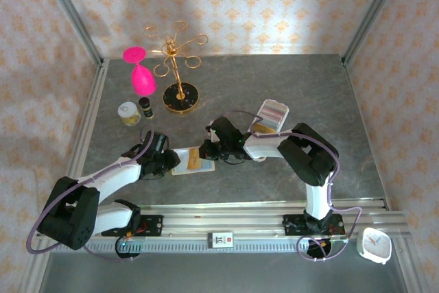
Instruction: Put the credit cards into the card holder
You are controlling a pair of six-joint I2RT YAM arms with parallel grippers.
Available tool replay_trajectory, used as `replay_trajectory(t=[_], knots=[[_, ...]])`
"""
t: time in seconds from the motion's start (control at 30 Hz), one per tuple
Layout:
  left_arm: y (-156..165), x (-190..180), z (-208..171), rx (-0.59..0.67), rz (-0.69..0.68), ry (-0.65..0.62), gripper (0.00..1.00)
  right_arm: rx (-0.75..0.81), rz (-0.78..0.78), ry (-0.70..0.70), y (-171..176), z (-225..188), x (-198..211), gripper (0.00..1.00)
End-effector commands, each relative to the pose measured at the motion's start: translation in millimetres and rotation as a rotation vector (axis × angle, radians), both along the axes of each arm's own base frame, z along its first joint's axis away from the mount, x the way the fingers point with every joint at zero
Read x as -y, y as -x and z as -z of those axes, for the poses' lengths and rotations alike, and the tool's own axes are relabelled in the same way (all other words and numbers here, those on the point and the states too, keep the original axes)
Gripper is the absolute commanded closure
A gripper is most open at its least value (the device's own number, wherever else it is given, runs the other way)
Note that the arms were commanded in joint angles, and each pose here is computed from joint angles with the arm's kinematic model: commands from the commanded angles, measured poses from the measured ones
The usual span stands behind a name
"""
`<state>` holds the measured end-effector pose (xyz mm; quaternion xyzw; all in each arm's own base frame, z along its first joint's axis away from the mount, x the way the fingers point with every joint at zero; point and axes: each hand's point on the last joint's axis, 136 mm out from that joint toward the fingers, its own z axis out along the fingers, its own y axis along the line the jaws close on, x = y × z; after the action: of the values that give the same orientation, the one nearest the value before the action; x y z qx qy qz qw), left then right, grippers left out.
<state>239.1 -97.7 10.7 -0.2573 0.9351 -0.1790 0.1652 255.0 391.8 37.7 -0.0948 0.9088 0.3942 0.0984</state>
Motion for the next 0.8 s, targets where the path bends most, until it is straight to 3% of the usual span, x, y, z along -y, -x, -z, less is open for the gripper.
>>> replay_trajectory(t=[0.0, 0.23, 0.77], knots=[[-2, -19, 21, -0.008, -0.023, -0.100, 0.69, -0.023, -0.030, 0.047, 9, 12, 1, 1.00], [9, -17, 27, -0.021, -0.006, -0.078, 0.72, -0.053, -0.028, -0.009, 12, 4, -10, 1.00], [15, -4, 26, -0.020, 0.042, -0.006, 0.67, -0.112, -0.004, -0.054, 10, 8, -23, 1.00]])
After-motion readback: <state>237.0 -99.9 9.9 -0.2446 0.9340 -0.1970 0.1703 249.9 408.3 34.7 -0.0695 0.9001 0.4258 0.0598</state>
